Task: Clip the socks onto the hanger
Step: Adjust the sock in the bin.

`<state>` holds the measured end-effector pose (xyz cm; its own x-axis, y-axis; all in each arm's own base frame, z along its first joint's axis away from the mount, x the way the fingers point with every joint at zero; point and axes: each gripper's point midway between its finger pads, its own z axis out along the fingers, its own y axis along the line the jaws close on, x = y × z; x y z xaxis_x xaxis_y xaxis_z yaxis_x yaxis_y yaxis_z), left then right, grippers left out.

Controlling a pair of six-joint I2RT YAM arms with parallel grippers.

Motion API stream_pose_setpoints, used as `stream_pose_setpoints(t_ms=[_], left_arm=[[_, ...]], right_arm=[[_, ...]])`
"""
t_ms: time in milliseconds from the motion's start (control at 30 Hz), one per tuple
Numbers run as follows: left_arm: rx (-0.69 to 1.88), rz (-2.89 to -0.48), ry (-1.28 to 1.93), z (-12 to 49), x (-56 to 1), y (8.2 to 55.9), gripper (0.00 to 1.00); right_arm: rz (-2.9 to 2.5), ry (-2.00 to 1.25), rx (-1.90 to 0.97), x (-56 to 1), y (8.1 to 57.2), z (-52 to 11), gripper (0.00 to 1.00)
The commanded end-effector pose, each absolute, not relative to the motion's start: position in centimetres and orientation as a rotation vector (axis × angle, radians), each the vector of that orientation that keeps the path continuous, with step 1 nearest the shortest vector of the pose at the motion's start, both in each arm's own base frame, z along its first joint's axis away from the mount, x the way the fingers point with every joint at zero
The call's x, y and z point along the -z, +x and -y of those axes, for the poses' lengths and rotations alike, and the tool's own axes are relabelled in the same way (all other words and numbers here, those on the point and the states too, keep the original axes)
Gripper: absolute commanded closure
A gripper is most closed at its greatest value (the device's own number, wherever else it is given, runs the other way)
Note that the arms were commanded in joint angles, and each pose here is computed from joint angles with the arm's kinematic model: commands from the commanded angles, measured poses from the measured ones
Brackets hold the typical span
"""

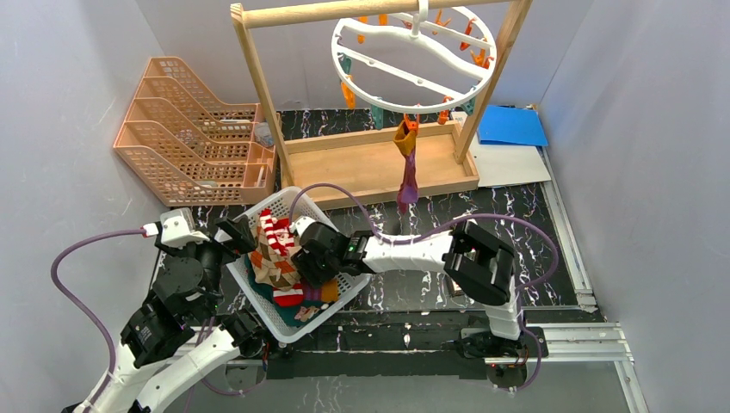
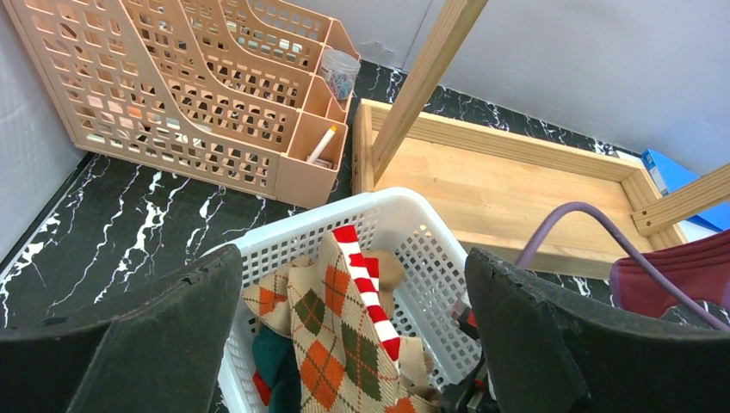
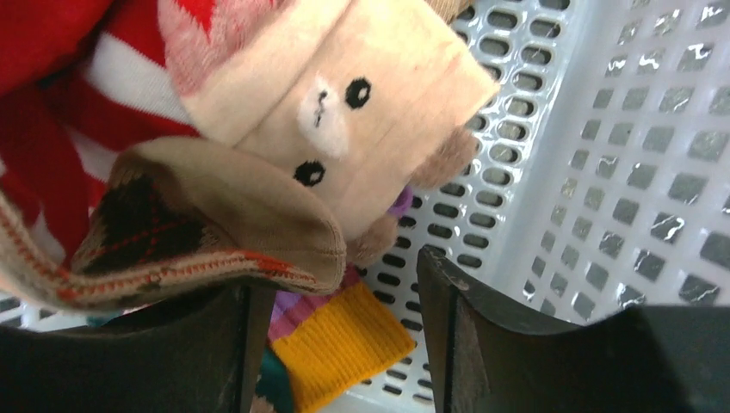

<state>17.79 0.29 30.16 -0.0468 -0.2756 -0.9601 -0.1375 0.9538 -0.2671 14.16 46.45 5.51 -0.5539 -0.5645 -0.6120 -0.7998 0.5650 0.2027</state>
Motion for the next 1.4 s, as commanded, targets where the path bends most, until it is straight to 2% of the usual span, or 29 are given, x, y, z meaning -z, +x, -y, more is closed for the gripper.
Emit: stream_pose_setpoints(t_ms=[0,100,233,500,633,900,1000,1067,1100,1367], left_arm=[[0.118,-1.617,-0.340,-0.2,-30.4,18.0,0.02],[0.118,-1.614,-0.341,-0.3,-30.3,17.9,0.02],[0.110,-1.618,-0.337,-0.4,-30.1,17.9,0.02],[0.103,-1.623,-0.333,-0.4,-29.9,17.9,0.02],[0.103,-1.624,-0.334,-0.4,-29.8,17.9,0.01],[0.113,-1.622,-0.341,-0.5,-29.7,17.7,0.02],[0.117,-1.620,-0.345,-0.6,-29.8,17.6,0.02],[0.118,-1.617,-0.348,-0.7,-29.9,17.5,0.02],[0.120,-1.616,-0.348,-0.8,-29.9,17.5,0.02],[0.126,-1.612,-0.354,-0.8,-30.2,17.5,0.01]], right_arm=[[-2.220,-1.013,-0.660,-7.7,16.1,-49.0,0.29],[-2.217,-0.976,-0.646,-7.6,16.7,-49.3,0.25],[-2.225,-0.962,-0.635,-7.1,16.9,-49.6,0.24],[-2.264,-0.943,-0.644,-5.5,16.6,-49.8,0.31],[-2.276,-0.945,-0.650,-4.9,16.5,-50.0,0.38],[-2.287,-0.934,-0.662,-4.3,16.3,-50.0,0.65],[-2.267,-0.909,-0.667,-5.4,16.5,-49.7,0.79],[-2.240,-0.897,-0.675,-7.0,16.5,-49.4,0.94],[-2.219,-0.885,-0.684,-8.1,16.6,-49.2,0.99],[-2.043,-0.995,-0.817,-18.5,14.9,-47.8,0.99]])
